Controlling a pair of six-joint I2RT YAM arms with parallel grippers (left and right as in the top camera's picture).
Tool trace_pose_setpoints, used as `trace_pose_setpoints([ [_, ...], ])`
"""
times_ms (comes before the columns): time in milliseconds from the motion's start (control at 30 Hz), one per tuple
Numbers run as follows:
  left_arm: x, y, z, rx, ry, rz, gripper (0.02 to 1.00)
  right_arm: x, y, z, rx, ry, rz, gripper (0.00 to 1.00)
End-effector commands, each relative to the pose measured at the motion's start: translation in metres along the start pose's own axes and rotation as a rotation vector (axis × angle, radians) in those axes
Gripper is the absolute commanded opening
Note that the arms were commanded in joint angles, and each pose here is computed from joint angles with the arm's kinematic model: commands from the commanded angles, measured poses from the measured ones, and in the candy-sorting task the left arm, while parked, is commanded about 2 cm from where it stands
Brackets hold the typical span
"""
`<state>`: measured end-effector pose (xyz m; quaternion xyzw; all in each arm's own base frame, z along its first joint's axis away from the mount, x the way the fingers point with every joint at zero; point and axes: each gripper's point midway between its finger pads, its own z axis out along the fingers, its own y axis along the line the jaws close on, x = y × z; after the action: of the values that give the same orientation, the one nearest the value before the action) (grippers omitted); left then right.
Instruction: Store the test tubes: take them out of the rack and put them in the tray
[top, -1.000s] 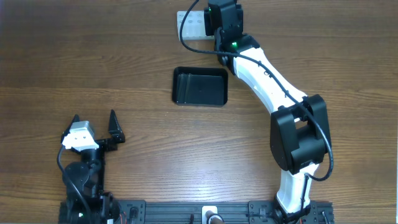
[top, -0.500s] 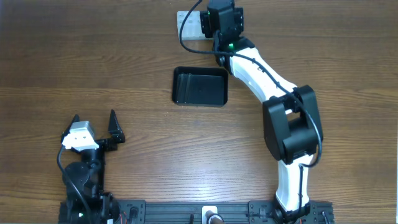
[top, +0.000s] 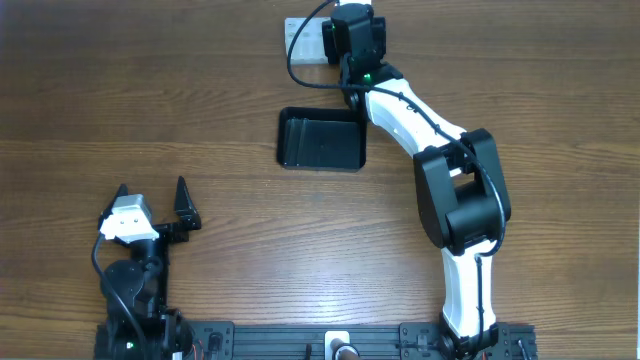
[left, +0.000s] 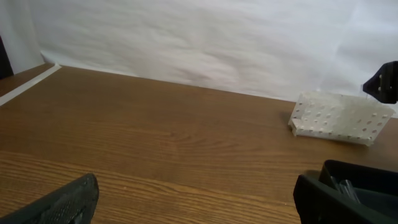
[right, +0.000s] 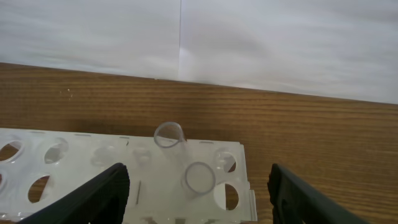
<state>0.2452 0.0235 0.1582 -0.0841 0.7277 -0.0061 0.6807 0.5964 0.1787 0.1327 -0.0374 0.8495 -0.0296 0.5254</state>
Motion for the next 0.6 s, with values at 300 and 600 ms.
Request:
trace_pose_setpoints([
  [300,0.0008,0.0004,0.0,-0.004,-0.002,0.015,0.998,-0.0073,-0.0074,0.0122,0.022,-0.047,0.027,0.665],
  [600,0.0007,0.0004,0.0,-0.004,-0.002,0.015,0.996,-0.0033,-0.0067,0.0152,0.022,-0.044,0.026,0.498],
])
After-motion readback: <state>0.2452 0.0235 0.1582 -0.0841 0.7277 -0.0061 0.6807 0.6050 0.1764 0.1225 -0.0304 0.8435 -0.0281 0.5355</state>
